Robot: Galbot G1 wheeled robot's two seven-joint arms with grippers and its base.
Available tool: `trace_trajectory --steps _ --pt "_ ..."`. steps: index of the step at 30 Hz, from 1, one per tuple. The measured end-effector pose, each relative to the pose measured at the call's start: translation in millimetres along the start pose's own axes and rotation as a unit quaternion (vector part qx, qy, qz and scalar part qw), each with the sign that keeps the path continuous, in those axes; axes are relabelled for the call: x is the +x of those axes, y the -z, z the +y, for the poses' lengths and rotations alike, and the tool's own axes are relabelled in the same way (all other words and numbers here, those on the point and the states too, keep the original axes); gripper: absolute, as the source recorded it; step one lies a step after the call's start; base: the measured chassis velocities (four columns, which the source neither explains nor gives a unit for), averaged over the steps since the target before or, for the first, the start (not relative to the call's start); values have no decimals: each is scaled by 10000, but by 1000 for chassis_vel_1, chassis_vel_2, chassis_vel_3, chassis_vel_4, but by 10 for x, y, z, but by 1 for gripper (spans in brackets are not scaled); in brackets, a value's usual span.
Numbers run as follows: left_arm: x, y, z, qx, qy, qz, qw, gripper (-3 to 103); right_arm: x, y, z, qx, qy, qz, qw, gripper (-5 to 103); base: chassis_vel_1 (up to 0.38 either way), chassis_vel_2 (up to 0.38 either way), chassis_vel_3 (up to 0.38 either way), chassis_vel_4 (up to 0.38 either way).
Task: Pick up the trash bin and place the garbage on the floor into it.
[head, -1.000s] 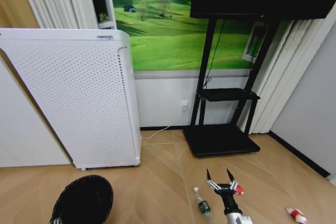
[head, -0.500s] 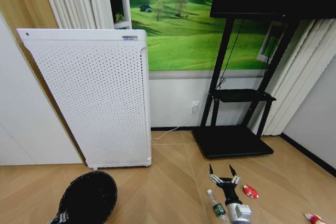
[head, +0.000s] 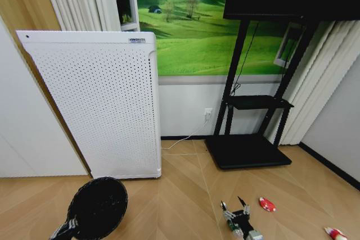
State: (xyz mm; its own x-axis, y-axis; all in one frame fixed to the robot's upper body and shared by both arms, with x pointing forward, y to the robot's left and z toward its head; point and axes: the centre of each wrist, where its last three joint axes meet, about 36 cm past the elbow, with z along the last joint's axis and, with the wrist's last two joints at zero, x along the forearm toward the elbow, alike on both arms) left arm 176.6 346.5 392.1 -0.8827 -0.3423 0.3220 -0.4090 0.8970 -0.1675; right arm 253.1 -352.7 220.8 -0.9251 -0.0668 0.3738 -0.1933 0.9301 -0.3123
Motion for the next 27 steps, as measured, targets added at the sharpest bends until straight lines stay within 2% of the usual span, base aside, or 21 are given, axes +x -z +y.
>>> trace_trajectory --steps 2,5,8,15,27 --pt "-4 16 -2 -4 -2 -14 10000 3 -10 -76 -100 158 304 254 9991 91 0 0 0 0" --pt "-3 19 4 -8 3 -15 10000 3 -44 -166 -186 354 508 466 9970 88 0 0 0 0" --pt "1 22 2 -10 -1 -13 10000 3 -89 -222 -222 399 557 592 9959 85 0 0 0 0" --pt "6 20 -14 -19 -9 14 10000 3 -116 -422 -182 510 697 832 9928 84 0 0 0 0" --pt "15 65 -11 -89 -16 10 10000 3 -220 -823 -114 644 659 1270 9876 88 0 0 0 0"
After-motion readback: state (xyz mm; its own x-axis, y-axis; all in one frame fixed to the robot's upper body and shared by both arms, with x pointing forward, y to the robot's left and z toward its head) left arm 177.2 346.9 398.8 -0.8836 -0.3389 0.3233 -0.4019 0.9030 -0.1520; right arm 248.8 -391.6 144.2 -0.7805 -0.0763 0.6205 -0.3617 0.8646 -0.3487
